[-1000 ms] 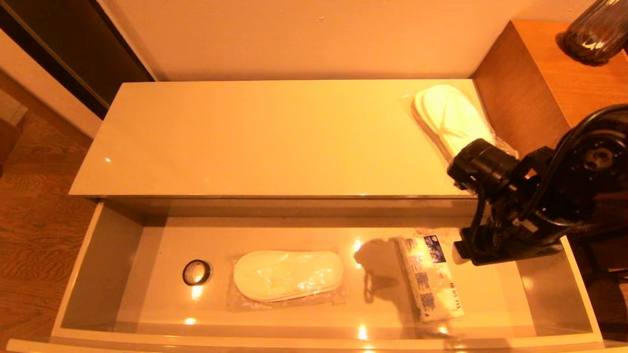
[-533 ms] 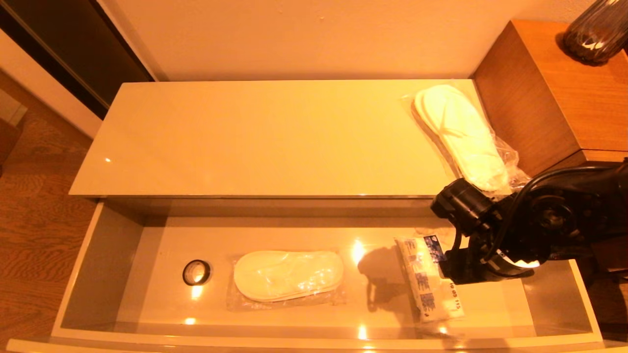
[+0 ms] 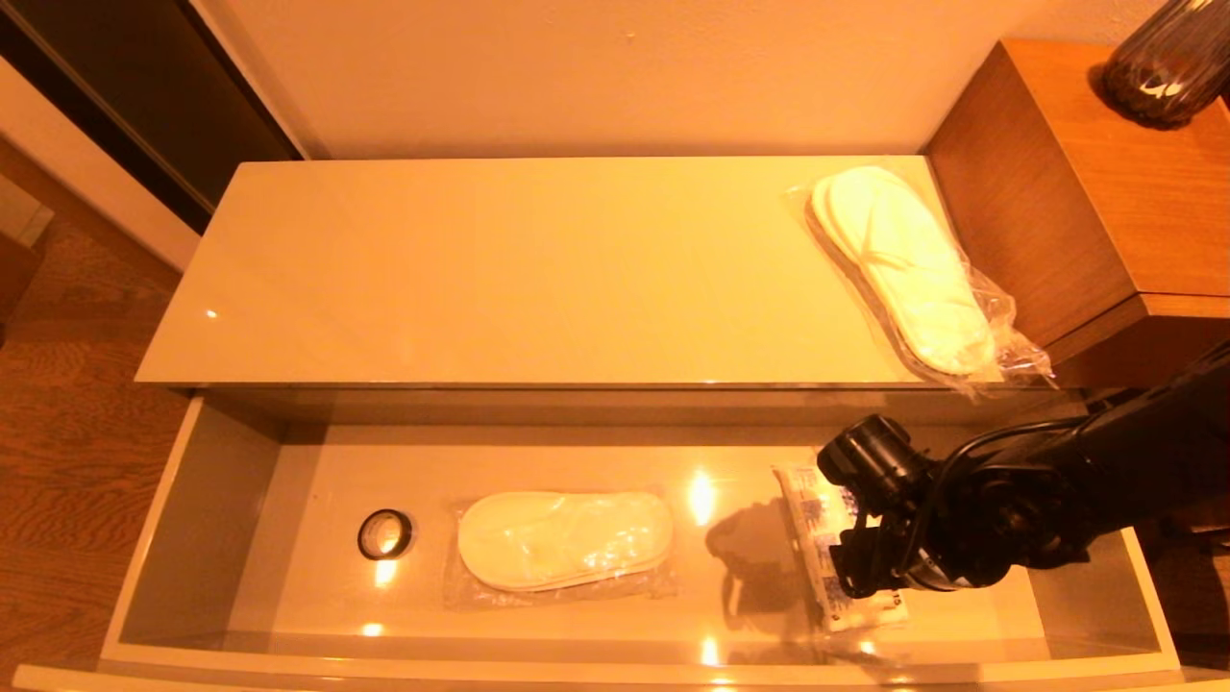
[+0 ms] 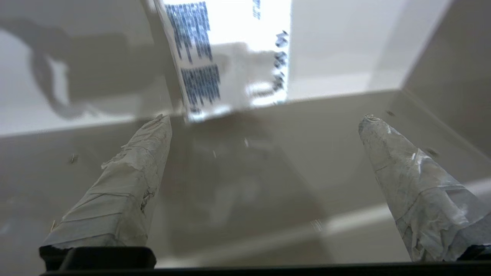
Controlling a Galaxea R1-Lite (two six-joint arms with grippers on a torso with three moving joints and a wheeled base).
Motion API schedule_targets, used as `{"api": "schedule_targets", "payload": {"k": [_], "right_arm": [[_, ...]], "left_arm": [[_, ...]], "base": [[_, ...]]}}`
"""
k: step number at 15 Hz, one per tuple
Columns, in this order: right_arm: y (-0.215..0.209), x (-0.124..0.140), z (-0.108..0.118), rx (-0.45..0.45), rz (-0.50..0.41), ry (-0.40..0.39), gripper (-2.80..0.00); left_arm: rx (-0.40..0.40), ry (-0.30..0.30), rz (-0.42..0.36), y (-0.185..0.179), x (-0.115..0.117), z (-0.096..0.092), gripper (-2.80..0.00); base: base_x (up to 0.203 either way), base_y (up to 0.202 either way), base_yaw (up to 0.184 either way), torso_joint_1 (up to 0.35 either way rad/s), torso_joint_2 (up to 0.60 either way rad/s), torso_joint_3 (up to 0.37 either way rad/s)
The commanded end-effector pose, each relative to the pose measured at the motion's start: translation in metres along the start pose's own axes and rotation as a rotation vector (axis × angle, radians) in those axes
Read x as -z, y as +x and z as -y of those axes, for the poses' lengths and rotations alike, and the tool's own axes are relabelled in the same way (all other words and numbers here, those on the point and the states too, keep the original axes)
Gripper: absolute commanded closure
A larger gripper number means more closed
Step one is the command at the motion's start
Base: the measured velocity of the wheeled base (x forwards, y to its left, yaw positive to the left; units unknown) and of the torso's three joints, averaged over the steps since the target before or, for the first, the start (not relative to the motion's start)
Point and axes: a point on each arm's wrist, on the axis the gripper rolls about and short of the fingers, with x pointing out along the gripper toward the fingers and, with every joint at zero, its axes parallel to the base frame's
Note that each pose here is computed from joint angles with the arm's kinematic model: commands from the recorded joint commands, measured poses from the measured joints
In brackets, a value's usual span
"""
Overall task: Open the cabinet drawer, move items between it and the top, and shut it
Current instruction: Take out the tissue from the drawer
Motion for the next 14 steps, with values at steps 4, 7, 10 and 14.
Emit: {"api": "schedule_targets", "payload": {"k": [4, 7, 10, 14], "right_arm": [[0.052, 0.003, -0.014, 0.007, 0.030, -0.017, -2.80], [0.084, -0.007, -0.008, 0.025, 0.072, -0.020, -2.80], [0.110, -0.013, 0.000, 0.038, 0.117, -0.037, -2.80], [0.118, -0.013, -0.003, 0.034, 0.118, -0.042, -2.80]], "left_arm": [[0.001, -0.001, 0.038, -0.003, 0.001, 0.000, 0.00], [0.001, -0.001, 0.038, -0.003, 0.001, 0.000, 0.00], [0.001, -0.001, 0.038, -0.003, 0.001, 0.000, 0.00], [0.001, -0.001, 0.038, -0.003, 0.001, 0.000, 0.00]], "base": [[0.000, 0.000, 0.000, 0.000, 0.00, 0.000], [0.000, 0.000, 0.000, 0.000, 0.00, 0.000], [0.000, 0.000, 0.000, 0.000, 0.00, 0.000], [0.000, 0.000, 0.000, 0.000, 0.00, 0.000]]}}
